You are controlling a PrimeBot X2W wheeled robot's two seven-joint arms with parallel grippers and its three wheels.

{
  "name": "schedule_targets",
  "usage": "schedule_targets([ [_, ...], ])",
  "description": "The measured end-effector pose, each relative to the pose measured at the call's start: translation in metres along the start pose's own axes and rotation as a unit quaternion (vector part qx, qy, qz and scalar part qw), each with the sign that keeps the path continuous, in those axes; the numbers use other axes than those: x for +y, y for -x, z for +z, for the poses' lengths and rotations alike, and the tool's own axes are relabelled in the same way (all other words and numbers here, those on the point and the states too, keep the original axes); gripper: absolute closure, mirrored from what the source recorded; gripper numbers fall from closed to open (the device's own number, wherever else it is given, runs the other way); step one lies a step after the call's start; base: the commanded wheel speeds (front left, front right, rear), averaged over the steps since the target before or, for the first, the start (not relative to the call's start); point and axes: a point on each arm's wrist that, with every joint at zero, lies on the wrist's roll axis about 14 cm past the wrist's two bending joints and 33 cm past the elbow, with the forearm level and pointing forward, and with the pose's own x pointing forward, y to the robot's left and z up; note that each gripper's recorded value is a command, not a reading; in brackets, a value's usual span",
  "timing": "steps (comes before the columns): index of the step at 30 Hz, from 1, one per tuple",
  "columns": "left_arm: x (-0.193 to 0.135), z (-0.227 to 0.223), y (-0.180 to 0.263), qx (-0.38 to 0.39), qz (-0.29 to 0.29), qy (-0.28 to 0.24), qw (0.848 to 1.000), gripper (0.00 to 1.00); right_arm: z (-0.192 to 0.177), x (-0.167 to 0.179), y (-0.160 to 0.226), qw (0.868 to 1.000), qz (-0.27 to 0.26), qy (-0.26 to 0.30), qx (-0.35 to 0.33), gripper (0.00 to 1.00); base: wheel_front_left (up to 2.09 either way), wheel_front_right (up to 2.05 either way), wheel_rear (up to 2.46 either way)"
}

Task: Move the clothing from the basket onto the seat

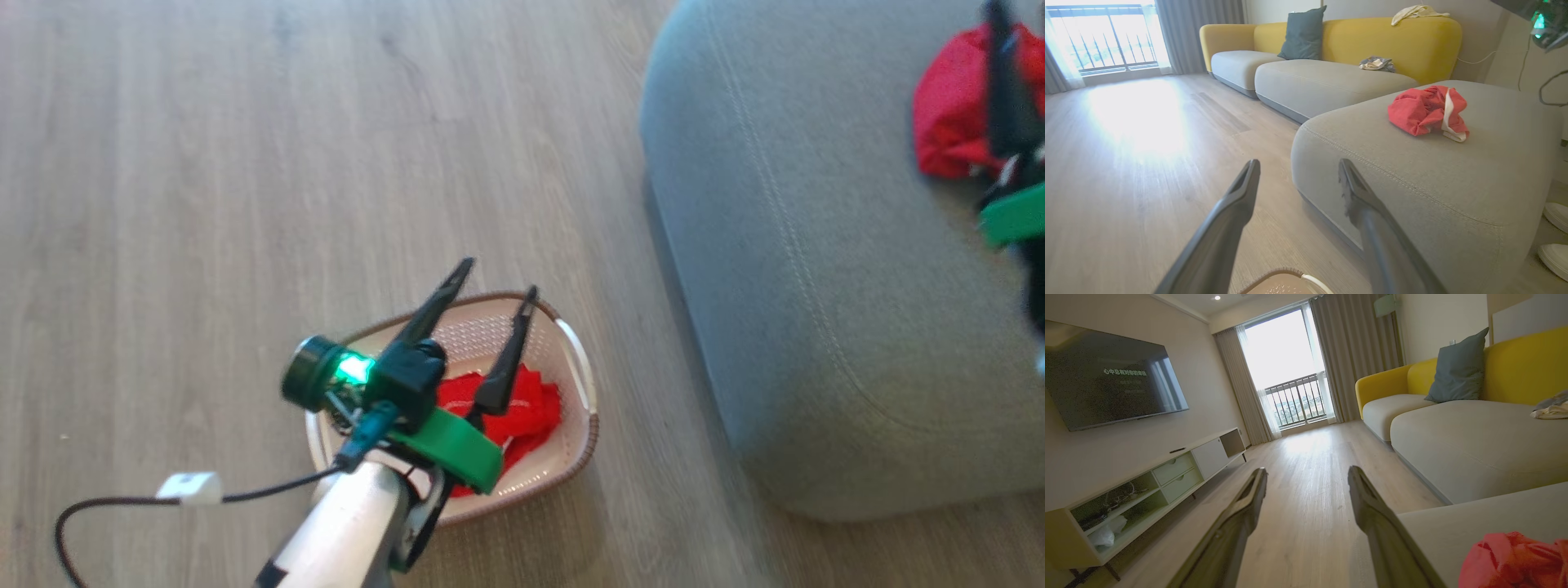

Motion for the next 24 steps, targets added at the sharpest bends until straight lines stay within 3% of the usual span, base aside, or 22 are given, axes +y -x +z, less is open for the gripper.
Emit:
schedule_targets([
  [5, 0.040, 0.013, 0.021, -0.009, 0.088, -0.016, 0.996, 0.00, -0.037, 0.048, 0.026, 0.997, 0.052, -0.042, 0.034, 0.00, 0.00, 0.00, 0.00],
  [13, 0.092, 0.026, 0.062, -0.016, 0.218, -0.016, 0.976, 0.00, -0.057, 0.082, 0.052, 0.995, 0.069, -0.056, 0.036, 0.00, 0.00, 0.00, 0.00],
  [24, 0.115, 0.024, 0.103, -0.008, 0.290, -0.016, 0.957, 0.00, -0.087, 0.104, 0.096, 0.995, 0.054, -0.061, 0.061, 0.00, 0.00, 0.00, 0.00],
])
